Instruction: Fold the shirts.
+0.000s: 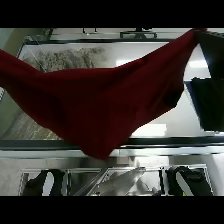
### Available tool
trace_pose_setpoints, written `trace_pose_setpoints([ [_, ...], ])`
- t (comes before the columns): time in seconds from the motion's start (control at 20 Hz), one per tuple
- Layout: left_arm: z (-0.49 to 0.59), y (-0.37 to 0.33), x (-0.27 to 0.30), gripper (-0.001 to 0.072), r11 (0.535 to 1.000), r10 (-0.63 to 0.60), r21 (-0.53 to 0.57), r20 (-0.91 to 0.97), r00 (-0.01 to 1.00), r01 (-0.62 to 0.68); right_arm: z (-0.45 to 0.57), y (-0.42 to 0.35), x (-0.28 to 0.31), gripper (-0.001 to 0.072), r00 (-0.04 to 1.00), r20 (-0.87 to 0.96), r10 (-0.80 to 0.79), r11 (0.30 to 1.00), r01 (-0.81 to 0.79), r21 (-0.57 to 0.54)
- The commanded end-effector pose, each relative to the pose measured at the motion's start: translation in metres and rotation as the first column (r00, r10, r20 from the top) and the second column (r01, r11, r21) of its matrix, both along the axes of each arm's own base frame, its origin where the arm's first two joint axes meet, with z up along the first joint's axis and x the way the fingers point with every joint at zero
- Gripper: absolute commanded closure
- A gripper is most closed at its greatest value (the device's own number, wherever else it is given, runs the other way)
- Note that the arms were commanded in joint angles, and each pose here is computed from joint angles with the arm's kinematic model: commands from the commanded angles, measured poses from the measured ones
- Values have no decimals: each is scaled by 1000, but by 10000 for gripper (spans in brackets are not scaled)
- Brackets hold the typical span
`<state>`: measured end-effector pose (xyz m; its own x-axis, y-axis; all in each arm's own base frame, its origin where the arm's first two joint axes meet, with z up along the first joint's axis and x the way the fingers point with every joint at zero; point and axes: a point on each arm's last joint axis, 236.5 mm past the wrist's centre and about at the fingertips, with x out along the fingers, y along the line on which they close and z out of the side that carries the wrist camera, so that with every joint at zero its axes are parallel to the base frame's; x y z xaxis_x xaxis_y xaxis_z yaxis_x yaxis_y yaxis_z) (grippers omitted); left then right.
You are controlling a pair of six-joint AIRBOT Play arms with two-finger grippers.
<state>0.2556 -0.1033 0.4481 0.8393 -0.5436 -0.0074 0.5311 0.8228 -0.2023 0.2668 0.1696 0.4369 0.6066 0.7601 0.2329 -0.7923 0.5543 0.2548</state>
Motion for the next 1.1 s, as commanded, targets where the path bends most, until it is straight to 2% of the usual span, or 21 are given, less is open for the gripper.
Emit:
trace_pose_setpoints([
  [0.0,-37,-2,42,687,994,-105,-27,-156,982,102,-40,-2,51,700,992,-127,12,1000,-14,-12],
  [0.1,-80,-2,91,688,989,-150,-37,-268,952,145,-84,-7,102,699,966,-257,11,1000,-11,1],
  [0.3,-220,5,196,688,992,-101,3,-546,832,123,-204,-26,206,699,855,-517,-47,997,72,28],
  [0.4,-284,11,236,688,995,-76,0,-622,779,97,-250,-40,247,698,818,-570,-75,988,138,69],
  [0.5,-321,28,266,686,999,-27,1,-643,766,36,-255,-56,271,674,837,-541,-83,968,196,155],
  [0.55,-329,38,274,600,1000,-17,0,-653,757,22,-249,-68,277,483,849,-521,-93,955,224,194],
  [0.6,-333,49,275,313,1000,-11,8,-669,743,22,-245,-80,279,361,853,-509,-111,949,244,201],
  [0.65,-333,60,271,-2,999,-25,1,-689,724,35,-242,-92,277,339,858,-496,-132,951,251,182],
  [0.8,-336,96,241,-4,999,-50,-52,-797,602,14,-259,-127,256,340,808,-565,-167,967,246,66],
  [0.9,-358,117,207,-4,999,-45,-51,-888,458,-2,-297,-154,240,340,704,-676,-219,966,252,-52],
  [1.05,-398,110,144,-3,992,-120,-129,-956,266,-14,-369,-171,208,340,524,-798,-298,955,164,-249],
])
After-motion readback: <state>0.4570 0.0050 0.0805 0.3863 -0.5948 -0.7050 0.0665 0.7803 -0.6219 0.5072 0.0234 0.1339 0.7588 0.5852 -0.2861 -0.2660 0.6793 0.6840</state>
